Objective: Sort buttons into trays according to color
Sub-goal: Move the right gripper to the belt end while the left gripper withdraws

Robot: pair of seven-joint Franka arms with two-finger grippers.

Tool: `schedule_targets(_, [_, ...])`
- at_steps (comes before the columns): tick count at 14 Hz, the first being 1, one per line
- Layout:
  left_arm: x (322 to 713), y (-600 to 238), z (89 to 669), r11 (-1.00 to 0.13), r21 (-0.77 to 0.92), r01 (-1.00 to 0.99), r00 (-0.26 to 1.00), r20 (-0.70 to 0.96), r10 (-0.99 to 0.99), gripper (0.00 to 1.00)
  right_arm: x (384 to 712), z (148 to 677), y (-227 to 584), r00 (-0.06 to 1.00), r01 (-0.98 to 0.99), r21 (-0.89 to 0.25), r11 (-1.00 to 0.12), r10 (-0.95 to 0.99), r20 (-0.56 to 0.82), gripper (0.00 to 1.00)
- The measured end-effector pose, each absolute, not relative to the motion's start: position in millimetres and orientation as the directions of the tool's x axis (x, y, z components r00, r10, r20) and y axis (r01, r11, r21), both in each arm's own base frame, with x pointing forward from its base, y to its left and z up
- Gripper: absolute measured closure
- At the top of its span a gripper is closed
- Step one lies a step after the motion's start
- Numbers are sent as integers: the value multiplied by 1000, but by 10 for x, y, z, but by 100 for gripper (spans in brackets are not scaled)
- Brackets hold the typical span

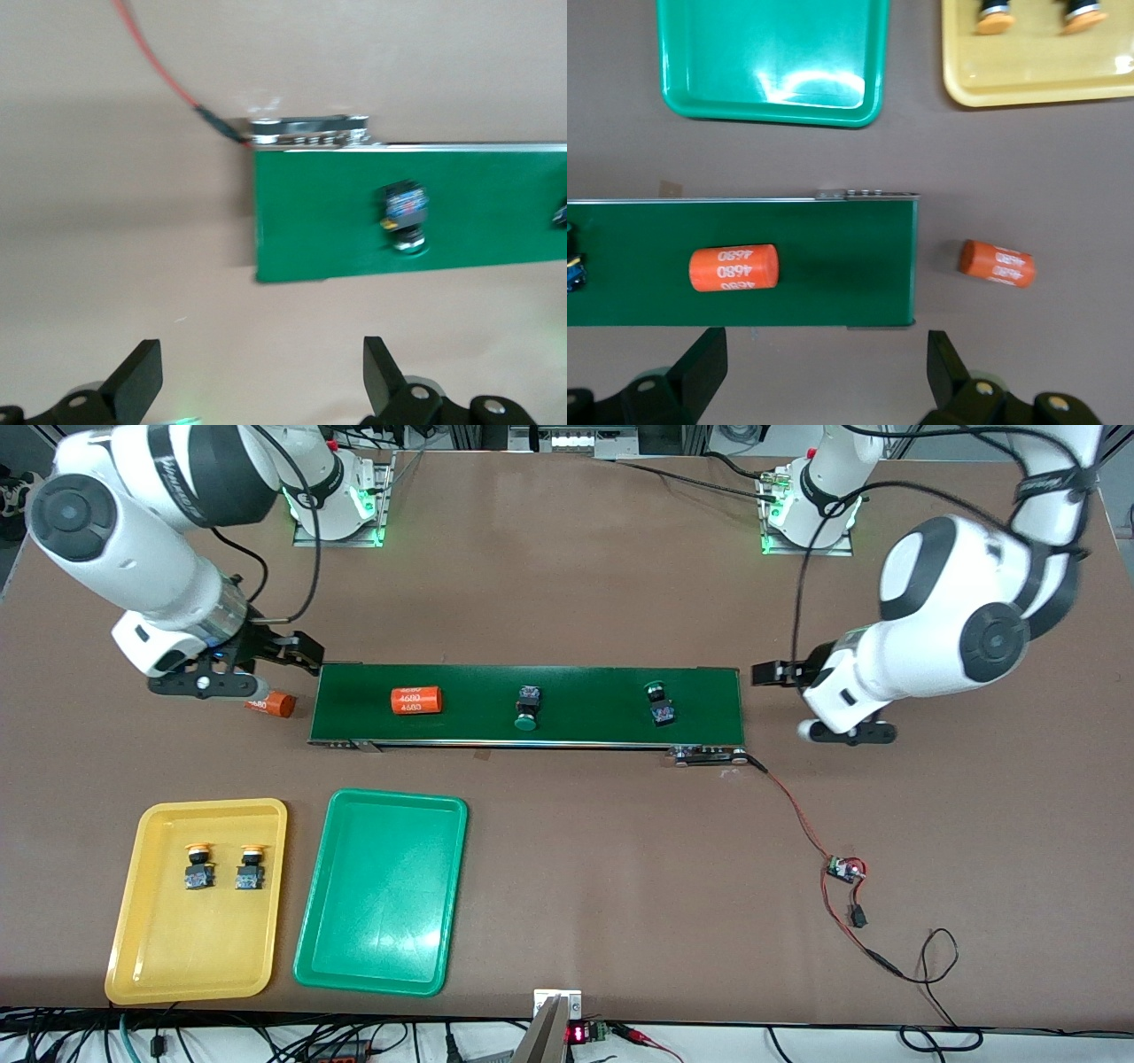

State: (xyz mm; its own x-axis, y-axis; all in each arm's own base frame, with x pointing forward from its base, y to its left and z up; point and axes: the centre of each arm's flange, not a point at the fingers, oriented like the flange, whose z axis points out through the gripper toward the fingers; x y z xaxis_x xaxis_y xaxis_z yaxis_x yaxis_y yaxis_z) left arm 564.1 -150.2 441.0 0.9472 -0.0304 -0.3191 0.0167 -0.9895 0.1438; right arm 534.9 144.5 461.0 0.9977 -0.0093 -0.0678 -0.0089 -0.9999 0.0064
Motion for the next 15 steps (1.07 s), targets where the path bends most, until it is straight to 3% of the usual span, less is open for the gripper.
schedule_targets(4, [5678,-1194,5035,-993,32,-109,945,-307,-114,0,5262,4315,1788,997,-6,-3,-1000,-6,-71,0])
schedule_targets(8, [5635,-382,5665,-999,17,-45,972,-231,-48,0,5393,3913,1927,998,-6,-37,-999,-3,-64,0])
schedule_targets(11, [5592,-275,6060,-999,11,-36,996,-87,-37,0,5465,3513,2101,998,2,-64,-998,6,-68,0])
schedule_targets(15, [5525,-263,6202,-999,6,-35,999,-39,-35,0,5459,3322,2193,996,0,-62,-998,5,-86,0])
